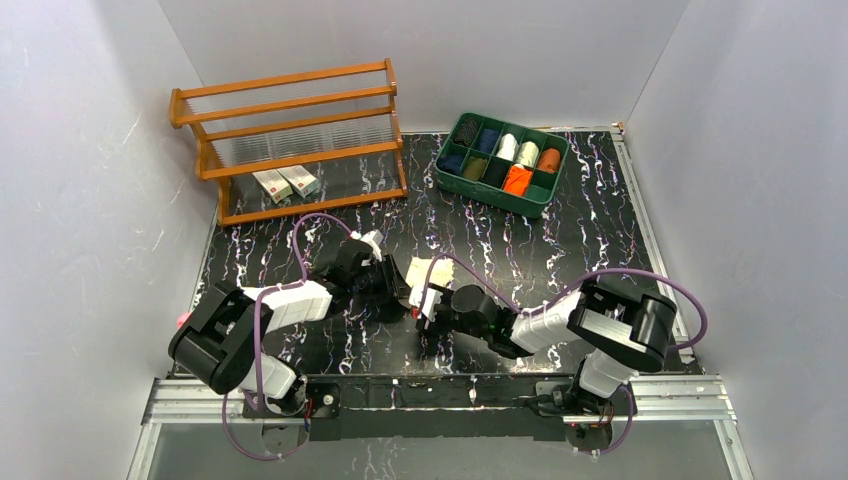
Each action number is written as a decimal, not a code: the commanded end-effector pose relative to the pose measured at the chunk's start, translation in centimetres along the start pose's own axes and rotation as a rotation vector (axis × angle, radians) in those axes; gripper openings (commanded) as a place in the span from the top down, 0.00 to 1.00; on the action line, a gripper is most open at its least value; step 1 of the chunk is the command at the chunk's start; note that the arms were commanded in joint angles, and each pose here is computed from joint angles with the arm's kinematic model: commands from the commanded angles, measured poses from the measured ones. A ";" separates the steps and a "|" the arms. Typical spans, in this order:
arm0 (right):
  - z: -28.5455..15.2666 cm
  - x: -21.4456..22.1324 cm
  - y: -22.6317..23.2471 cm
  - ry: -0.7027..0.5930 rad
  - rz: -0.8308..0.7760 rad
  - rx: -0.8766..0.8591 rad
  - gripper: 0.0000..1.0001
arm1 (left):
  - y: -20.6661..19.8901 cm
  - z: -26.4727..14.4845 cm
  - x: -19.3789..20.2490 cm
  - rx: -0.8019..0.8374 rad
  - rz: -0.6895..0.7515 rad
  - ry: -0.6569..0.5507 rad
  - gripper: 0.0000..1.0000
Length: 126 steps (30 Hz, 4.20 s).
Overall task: Roll the underwear
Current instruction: Roll the underwear to the center of the board.
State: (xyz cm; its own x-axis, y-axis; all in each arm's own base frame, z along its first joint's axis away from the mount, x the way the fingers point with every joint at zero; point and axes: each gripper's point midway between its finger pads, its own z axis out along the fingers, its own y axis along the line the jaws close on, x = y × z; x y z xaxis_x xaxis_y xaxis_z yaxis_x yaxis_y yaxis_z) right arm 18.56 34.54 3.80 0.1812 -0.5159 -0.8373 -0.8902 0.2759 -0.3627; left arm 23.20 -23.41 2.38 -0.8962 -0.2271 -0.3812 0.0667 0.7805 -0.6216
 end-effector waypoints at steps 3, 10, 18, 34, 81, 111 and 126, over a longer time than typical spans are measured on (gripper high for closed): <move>-0.3 3.8 0.3 0.139 -0.012 0.004 0.46 | 6.3 -1.0 4.8 -0.232 -0.010 0.148 0.59; 0.3 4.6 0.2 0.169 -0.030 0.012 0.58 | 6.3 -1.0 4.8 -0.233 -0.005 0.151 0.59; 0.3 4.7 2.2 0.145 0.047 -0.077 0.83 | 6.7 -1.6 3.8 -0.253 -0.039 0.115 0.47; -0.5 1.6 3.5 -0.024 0.320 -0.177 0.59 | 9.3 -1.0 4.2 -0.348 -0.033 0.156 0.53; -0.6 -1.3 4.2 -0.118 0.603 -0.327 0.87 | 7.1 -3.4 1.5 -0.260 -0.105 0.063 0.40; -0.1 6.9 2.6 0.167 1.453 -0.102 0.73 | 0.2 -3.4 -0.9 0.191 0.012 -0.119 0.33; -0.1 4.3 1.7 0.104 1.400 -0.187 0.33 | 6.0 0.6 3.8 -0.110 0.002 0.040 0.50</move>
State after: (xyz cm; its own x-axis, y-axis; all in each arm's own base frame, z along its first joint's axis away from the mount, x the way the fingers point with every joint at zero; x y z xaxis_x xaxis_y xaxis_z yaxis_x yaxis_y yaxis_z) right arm 18.61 34.54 3.74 -0.8774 0.1109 -0.4668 -0.4021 0.3608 0.8415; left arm 23.87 -23.28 3.00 -0.8520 -0.2722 -0.4472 0.1511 0.6900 -0.7079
